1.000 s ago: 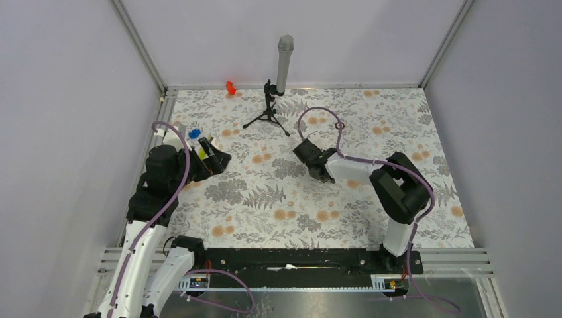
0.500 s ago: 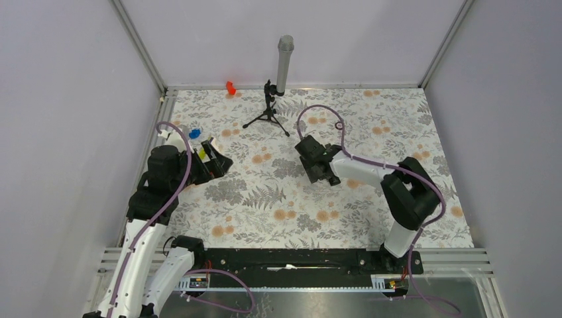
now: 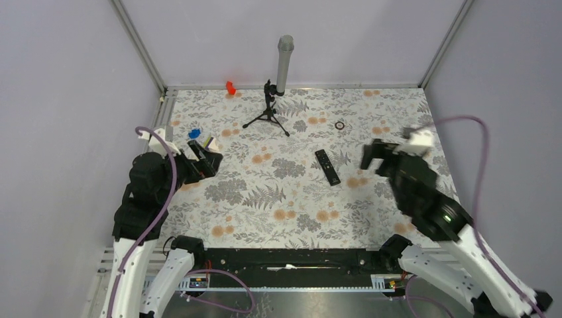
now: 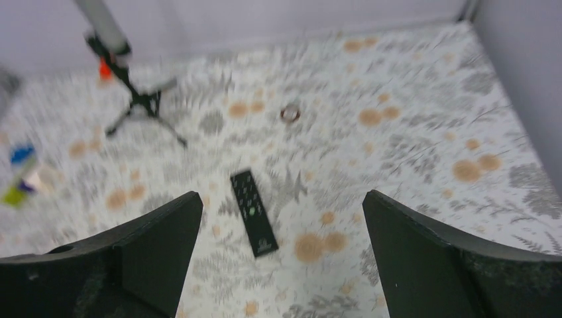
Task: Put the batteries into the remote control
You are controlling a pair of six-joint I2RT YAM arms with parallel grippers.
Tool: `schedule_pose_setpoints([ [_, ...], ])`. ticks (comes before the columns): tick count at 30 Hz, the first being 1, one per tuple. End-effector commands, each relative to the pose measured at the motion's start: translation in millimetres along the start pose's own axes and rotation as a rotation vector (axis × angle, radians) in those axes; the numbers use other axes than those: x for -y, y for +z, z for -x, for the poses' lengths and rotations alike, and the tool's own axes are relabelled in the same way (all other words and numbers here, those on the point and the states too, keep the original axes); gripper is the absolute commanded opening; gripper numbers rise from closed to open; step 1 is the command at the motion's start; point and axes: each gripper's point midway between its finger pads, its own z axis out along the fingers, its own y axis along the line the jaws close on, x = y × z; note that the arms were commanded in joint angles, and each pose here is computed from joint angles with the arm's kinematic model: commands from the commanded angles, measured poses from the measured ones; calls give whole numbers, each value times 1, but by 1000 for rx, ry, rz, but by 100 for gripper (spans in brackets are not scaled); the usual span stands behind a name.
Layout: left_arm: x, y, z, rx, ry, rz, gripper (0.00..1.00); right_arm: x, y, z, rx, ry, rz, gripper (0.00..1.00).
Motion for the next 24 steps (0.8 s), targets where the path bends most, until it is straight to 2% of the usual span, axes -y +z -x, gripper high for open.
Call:
schedule_pose_setpoints([
  [1,-1,-32,34,171,70,38,99,78,-52,43,234,76,-220,100],
  [6,-8,-58,40,240,88,80,99,129,-99,65,387,50,-320,100],
  [11,-7,-79,39,284,87,71,99,151,-126,81,509,132,-350,100],
  [16,-7,-89,42,327,84,62,99,154,-131,84,549,159,-339,100],
  [20,10,-84,37,299,92,-32,99,150,-130,85,556,165,-320,100],
  [24,9,-86,41,316,75,-19,99,148,-127,85,549,161,-322,100],
])
